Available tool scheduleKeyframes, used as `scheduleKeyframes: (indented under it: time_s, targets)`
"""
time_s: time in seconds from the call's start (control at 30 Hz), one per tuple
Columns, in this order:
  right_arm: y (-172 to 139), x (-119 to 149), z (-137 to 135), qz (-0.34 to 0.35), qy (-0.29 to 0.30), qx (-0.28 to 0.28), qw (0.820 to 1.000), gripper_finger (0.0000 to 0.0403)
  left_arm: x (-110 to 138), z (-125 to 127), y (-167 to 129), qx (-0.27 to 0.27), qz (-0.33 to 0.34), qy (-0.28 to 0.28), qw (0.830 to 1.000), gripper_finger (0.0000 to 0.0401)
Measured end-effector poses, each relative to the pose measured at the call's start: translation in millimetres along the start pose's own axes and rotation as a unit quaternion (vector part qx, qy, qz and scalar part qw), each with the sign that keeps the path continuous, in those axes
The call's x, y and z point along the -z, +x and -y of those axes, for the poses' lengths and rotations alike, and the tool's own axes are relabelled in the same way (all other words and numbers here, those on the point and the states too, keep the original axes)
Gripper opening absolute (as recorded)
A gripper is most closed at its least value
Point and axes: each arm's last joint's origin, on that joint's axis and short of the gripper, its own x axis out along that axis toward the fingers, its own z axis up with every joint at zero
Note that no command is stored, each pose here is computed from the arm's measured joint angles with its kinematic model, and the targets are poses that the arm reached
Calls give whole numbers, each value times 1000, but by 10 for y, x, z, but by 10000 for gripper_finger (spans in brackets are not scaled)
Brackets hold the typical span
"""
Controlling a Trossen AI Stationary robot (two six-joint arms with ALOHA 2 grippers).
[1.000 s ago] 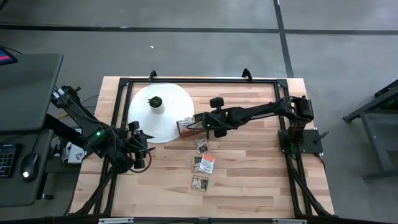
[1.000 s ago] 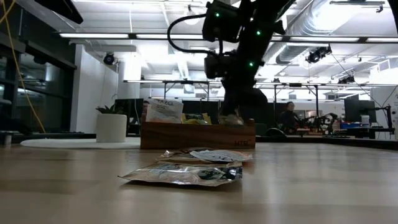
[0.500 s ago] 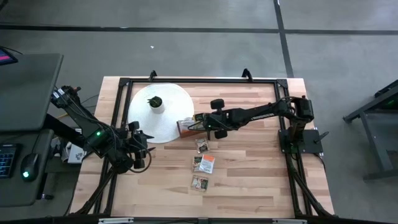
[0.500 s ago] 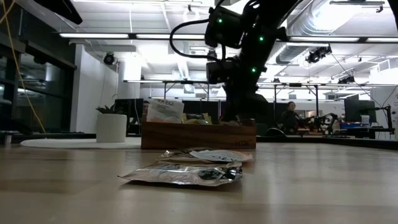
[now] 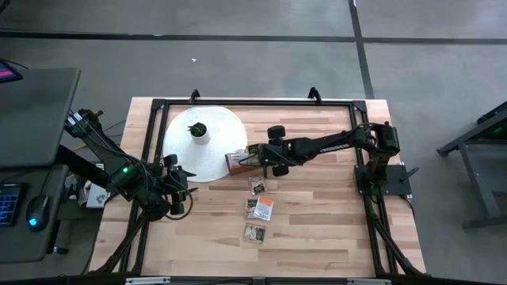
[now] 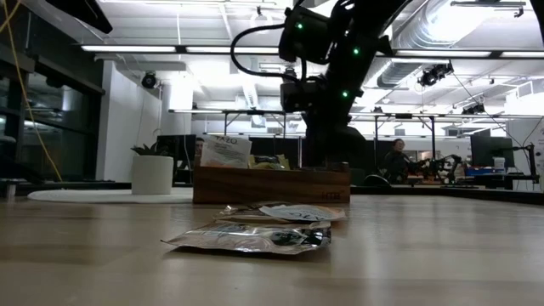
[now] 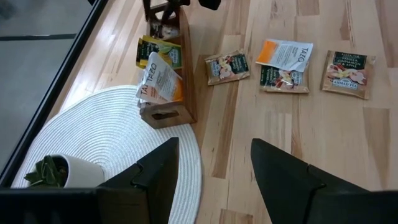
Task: Pick & Place Tea
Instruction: Put the brown tea bag into the right section of the wooden organizer
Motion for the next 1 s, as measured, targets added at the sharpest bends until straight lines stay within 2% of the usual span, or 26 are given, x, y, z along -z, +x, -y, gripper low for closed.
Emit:
scheduleKeyframes:
  time_s: [0.13,0.23,0.33,0.43,0.53,0.63,0.8,1.0]
  targets:
    - [-75,-79,75,2,2,18,1000,139,0,0,0,0,0,0,1000,195]
    - [-162,-160,157,10,9,10,1000,148,2,-1,0,0,-1,1,1000,195]
    - [-282,-247,219,28,34,-45,998,149,2,-1,0,0,-1,1,1000,195]
    - [-419,-351,234,70,60,-150,984,150,2,-1,0,0,-1,1,1000,195]
    - [-520,-416,160,99,58,-227,967,150,2,-1,0,0,-1,2,1000,195]
    - [-567,-450,47,120,35,-257,958,150,3,-1,0,0,-1,4,1000,195]
    - [-530,-404,-189,120,25,-281,952,151,3,-2,-1,0,-1,5,1000,195]
    - [-472,-377,-339,135,33,-292,946,153,3,-2,-1,1,-2,10,1000,195]
